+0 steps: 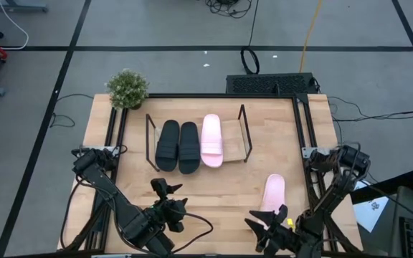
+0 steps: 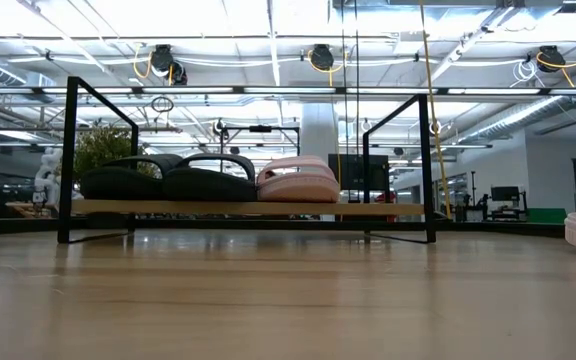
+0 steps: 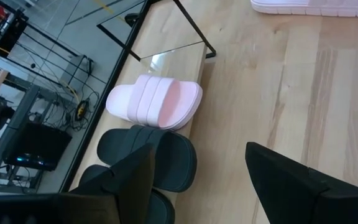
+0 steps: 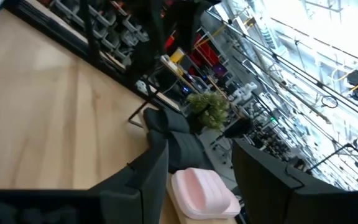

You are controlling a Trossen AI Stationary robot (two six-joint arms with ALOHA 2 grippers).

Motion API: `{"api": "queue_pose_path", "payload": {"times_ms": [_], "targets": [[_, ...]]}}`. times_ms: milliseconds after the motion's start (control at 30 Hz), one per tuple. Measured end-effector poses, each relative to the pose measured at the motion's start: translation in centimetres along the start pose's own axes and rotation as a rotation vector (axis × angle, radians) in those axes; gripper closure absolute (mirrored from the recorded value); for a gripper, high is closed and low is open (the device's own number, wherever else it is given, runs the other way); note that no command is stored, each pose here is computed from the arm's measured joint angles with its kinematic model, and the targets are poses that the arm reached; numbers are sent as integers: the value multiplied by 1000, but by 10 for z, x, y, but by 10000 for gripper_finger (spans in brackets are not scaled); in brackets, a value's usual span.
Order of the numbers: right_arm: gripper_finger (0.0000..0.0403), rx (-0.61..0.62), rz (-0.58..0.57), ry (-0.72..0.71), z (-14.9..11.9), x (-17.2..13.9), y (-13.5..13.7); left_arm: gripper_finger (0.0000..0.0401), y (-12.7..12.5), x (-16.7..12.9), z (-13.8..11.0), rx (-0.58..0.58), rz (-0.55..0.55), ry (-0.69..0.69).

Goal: Pick and place slides into the shelf
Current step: Put the pink pair of slide on the shelf

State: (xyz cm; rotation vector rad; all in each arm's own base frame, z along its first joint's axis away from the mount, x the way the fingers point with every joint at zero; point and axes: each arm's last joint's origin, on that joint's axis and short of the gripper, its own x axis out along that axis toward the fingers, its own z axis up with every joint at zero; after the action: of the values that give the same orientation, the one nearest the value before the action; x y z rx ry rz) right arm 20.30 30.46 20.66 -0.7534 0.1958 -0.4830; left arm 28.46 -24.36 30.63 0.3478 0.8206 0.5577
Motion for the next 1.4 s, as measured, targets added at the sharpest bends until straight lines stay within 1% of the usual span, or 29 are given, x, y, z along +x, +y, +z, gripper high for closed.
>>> {"api": "queue_pose_path", "payload": {"times_ms": [167,400,533,600,700,867,1033,1100,1167,1267,1400], "targets": [[234,9,26,-25,-4,-13,9,146,0,0,0,-1,0,0],[234,56,69,-63,-12,-35,22,146,2,4,2,-7,9,7],[234,95,77,-68,-12,-38,22,146,4,9,5,-15,18,13],[234,94,78,-69,-12,-39,22,146,5,10,6,-19,21,16],[234,71,76,-69,-12,-38,22,146,6,12,7,-21,24,18],[234,43,56,-52,-8,-28,20,146,7,13,7,-23,27,20],[234,-59,24,-25,-1,-13,13,146,7,13,7,-23,27,20],[234,-87,8,-9,3,-4,8,146,7,13,7,-20,26,20],[234,-69,-8,8,10,4,-4,146,7,13,7,-11,26,20],[234,41,-26,25,17,13,-34,146,6,13,7,-7,27,21],[234,271,-44,33,10,17,-78,146,7,13,7,-5,27,21]]}}
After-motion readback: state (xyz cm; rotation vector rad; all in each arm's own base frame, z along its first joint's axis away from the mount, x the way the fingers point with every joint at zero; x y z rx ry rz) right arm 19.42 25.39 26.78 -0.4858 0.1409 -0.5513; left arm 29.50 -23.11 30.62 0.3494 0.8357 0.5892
